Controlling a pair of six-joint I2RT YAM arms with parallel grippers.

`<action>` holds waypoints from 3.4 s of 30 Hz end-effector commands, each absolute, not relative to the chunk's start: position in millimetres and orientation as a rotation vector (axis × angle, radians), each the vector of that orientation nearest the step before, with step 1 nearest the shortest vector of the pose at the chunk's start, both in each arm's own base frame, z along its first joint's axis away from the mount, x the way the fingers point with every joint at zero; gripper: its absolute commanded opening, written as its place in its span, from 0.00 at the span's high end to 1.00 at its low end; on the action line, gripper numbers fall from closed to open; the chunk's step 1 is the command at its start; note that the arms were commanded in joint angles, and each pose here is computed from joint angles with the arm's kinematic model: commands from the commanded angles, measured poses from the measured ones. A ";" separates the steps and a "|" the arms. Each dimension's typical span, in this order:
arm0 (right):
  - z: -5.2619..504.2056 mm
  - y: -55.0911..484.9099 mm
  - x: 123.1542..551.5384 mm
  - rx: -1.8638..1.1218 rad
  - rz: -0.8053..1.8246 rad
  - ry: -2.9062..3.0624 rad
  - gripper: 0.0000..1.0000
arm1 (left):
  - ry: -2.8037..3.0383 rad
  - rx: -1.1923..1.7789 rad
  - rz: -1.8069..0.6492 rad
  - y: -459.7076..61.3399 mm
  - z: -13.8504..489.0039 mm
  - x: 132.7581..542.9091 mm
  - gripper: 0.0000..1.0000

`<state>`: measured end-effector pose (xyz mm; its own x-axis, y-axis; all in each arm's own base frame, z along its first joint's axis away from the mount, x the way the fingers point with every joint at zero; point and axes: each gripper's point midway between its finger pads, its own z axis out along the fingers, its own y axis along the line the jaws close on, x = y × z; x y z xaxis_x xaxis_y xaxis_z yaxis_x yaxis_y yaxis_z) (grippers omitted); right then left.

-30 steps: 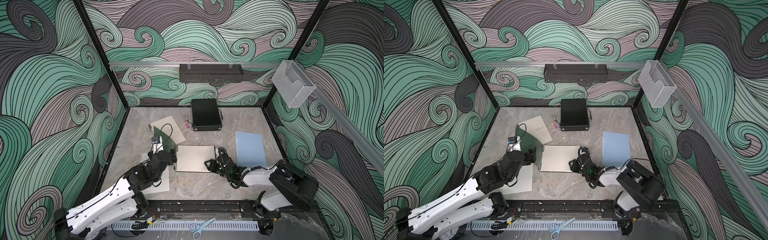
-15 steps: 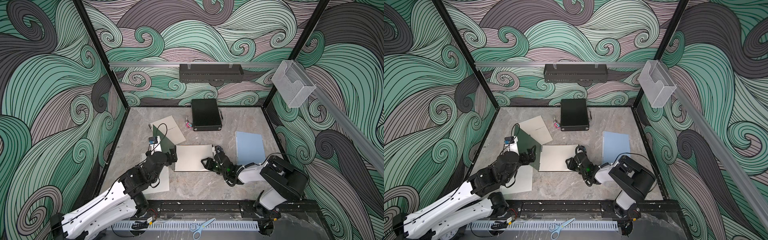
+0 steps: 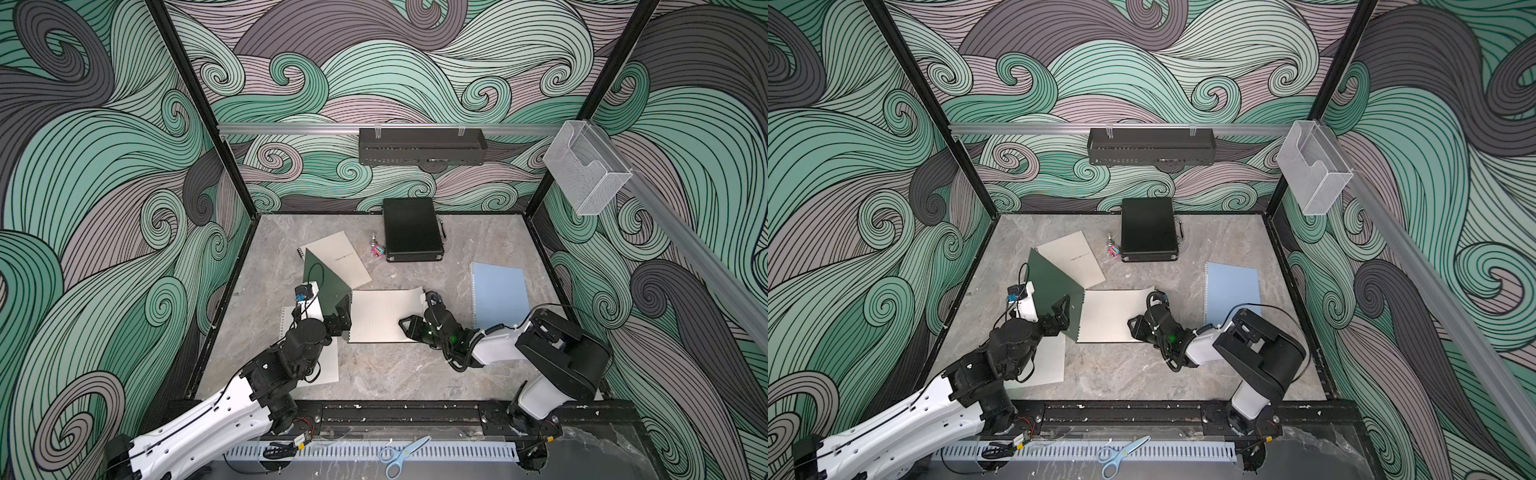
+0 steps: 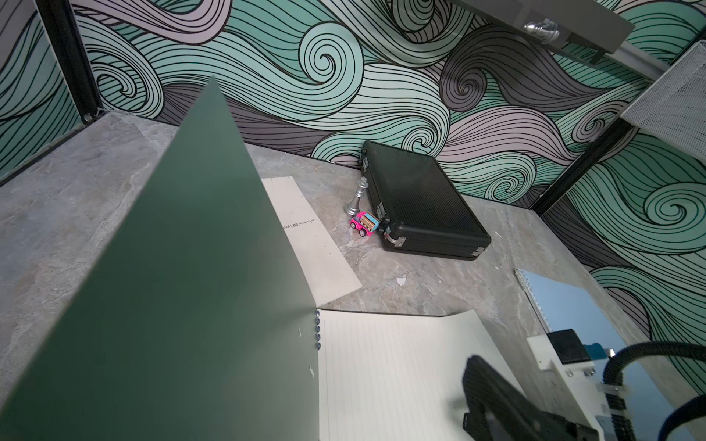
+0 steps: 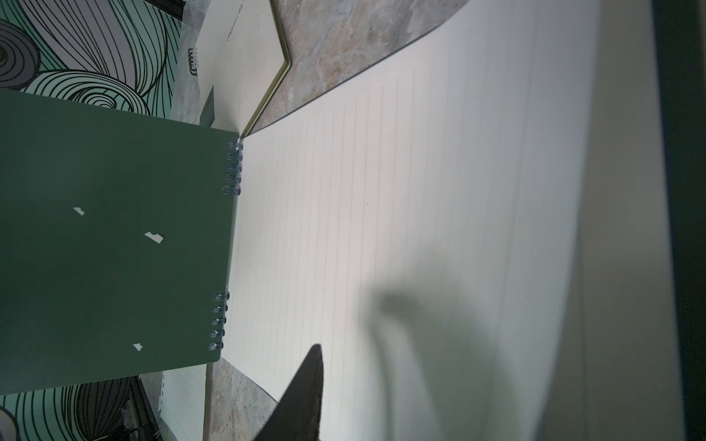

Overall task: Tear off pages from different notebooks
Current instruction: Tear off the paper from the notebook.

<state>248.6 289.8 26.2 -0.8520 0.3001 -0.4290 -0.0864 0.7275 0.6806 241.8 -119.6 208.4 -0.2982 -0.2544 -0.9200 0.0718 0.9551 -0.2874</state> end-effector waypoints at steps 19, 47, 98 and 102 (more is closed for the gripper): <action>52.0 292.6 243.4 0.111 0.950 2.355 0.77 | 1.899 -0.218 -0.297 -116.5 175.4 257.4 0.40; 97.0 302.7 232.9 -0.116 0.877 2.269 1.00 | 2.035 -0.394 -0.023 -75.5 177.9 264.7 1.00; 106.2 289.5 228.4 -0.284 0.636 2.201 1.00 | 2.195 -0.405 0.064 -73.1 160.4 270.0 1.00; 114.0 285.0 230.0 -0.277 0.619 2.181 1.00 | 2.199 -0.410 0.103 -67.1 164.3 266.8 1.00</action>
